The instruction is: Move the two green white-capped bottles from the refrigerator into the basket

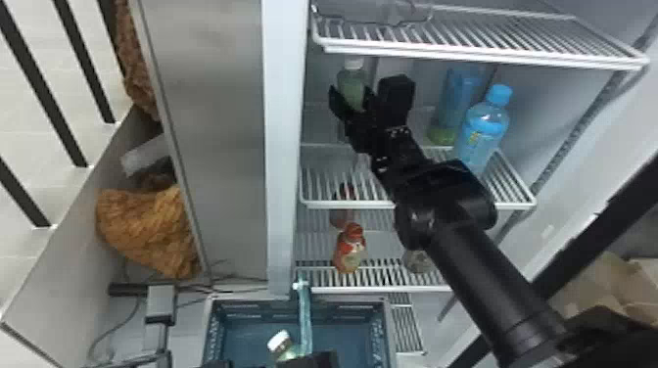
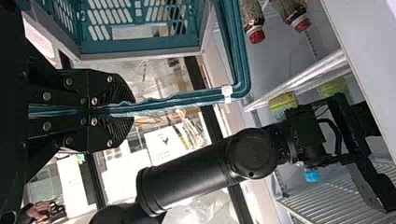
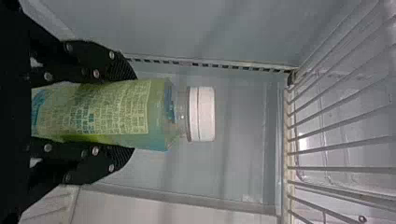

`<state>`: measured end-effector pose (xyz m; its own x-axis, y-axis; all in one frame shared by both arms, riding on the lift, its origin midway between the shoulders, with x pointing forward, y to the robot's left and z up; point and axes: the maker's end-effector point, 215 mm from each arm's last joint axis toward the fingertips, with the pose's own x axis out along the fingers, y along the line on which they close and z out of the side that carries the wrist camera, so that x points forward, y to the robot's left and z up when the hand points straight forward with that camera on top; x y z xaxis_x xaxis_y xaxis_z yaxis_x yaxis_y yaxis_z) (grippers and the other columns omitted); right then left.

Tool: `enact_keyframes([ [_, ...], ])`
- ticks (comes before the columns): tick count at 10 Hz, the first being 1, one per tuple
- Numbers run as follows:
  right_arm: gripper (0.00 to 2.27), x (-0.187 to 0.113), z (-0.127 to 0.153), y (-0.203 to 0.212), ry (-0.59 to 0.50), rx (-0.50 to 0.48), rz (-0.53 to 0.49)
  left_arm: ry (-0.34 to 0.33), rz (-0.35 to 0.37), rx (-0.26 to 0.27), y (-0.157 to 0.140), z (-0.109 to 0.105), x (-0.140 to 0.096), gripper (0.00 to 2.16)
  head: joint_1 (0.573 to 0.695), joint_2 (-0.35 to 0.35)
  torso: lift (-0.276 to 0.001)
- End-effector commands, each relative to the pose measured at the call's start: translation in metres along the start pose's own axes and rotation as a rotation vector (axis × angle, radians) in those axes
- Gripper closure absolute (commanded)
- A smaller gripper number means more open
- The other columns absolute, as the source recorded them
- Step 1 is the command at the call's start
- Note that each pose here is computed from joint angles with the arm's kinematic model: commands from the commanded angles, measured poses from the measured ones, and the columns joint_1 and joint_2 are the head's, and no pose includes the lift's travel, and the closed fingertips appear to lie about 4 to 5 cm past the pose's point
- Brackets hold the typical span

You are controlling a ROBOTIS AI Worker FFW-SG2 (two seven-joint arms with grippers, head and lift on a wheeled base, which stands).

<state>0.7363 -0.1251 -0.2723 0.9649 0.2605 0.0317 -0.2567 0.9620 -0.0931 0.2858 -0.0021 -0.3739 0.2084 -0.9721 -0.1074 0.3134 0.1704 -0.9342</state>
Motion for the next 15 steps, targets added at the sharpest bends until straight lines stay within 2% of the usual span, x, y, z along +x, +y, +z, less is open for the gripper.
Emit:
enact_keyframes([
  [1, 0.89, -0.005, 0.006, 0.004, -0.023, -0.007, -0.005, 0.0, 0.002, -0.004, 0.001, -0.002, -0.001, 1.2, 0.695, -0.137, -0.004],
  [7, 0.89, -0.03, 0.021, 0.001, -0.091, -0.026, -0.029, -0.004, 0.005, -0.02, 0.004, -0.006, -0.004, 1.2, 0.695, -0.14, -0.004],
  [9, 0.89, -0.048, 0.033, 0.008, -0.117, -0.009, -0.029, -0.004, 0.001, -0.026, 0.003, -0.008, -0.004, 1.2, 0.695, -0.143, -0.004],
  [15, 0.89, -0.108, 0.041, 0.003, -0.114, 0.029, -0.014, -0.013, 0.001, -0.029, 0.003, -0.009, -0.007, 1.2, 0.695, -0.17, -0.004],
])
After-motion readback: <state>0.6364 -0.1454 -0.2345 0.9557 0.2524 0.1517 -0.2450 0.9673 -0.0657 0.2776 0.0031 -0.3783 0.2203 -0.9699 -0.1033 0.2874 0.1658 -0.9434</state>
